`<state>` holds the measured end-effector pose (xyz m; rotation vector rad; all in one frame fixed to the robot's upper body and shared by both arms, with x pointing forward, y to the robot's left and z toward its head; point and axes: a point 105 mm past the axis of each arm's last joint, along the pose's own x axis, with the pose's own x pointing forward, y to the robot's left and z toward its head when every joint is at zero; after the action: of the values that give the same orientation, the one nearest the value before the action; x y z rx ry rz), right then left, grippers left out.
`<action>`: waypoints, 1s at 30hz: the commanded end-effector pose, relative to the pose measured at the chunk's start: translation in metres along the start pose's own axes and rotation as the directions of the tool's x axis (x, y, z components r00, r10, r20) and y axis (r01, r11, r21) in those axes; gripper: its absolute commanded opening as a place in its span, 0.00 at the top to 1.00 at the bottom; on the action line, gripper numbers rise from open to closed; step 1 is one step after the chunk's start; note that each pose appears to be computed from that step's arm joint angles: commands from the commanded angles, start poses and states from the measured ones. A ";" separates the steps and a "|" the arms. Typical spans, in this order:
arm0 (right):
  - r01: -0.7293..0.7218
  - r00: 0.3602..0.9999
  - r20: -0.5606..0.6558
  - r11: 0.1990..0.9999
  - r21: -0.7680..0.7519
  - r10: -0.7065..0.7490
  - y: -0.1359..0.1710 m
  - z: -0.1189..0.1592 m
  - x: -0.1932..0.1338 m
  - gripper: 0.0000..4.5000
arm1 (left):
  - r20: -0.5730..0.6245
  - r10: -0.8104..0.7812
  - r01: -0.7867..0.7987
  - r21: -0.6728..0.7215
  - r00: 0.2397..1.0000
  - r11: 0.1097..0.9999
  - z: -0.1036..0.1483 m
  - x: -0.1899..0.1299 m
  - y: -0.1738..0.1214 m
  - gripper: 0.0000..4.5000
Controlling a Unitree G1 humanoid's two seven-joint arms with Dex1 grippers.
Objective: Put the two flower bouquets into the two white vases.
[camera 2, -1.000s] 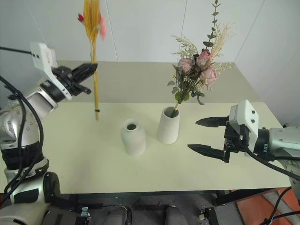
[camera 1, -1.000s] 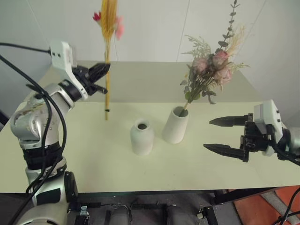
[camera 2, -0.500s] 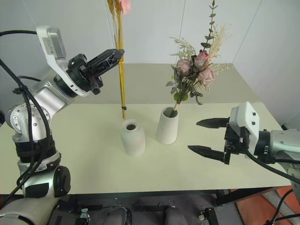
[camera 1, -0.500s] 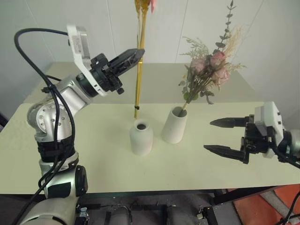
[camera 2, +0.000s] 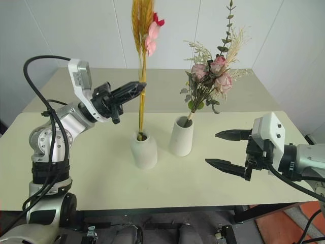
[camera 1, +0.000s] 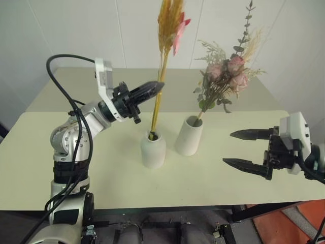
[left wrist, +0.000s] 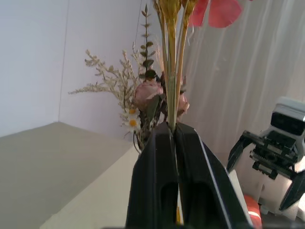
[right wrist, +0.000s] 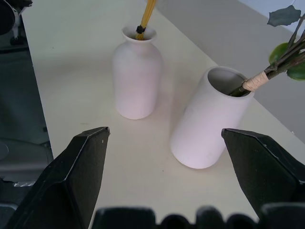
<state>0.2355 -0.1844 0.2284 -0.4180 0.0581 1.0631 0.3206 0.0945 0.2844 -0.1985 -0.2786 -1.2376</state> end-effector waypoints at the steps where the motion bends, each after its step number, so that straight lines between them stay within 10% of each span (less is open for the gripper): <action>1: 0.017 1.000 0.005 0.999 -0.050 -0.016 -0.001 0.010 -0.006 0.00 | -0.063 -0.020 0.021 0.013 0.998 1.000 -0.008 -0.013 -0.007 0.71; 11: 0.009 1.000 -0.003 0.999 -0.032 -0.009 -0.003 0.004 -0.007 0.00 | -0.335 0.137 -0.092 0.148 0.932 0.985 -0.012 -0.115 -0.017 0.01; 30: 0.122 0.991 -0.059 0.989 0.080 -0.117 -0.020 -0.023 -0.032 0.00 | -0.456 0.293 -0.139 0.341 0.841 0.930 0.009 -0.167 -0.038 0.01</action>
<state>0.2407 -0.2245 0.2056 -0.3207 0.1735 0.9448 0.2380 0.2397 0.2308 0.3198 0.0635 -0.9622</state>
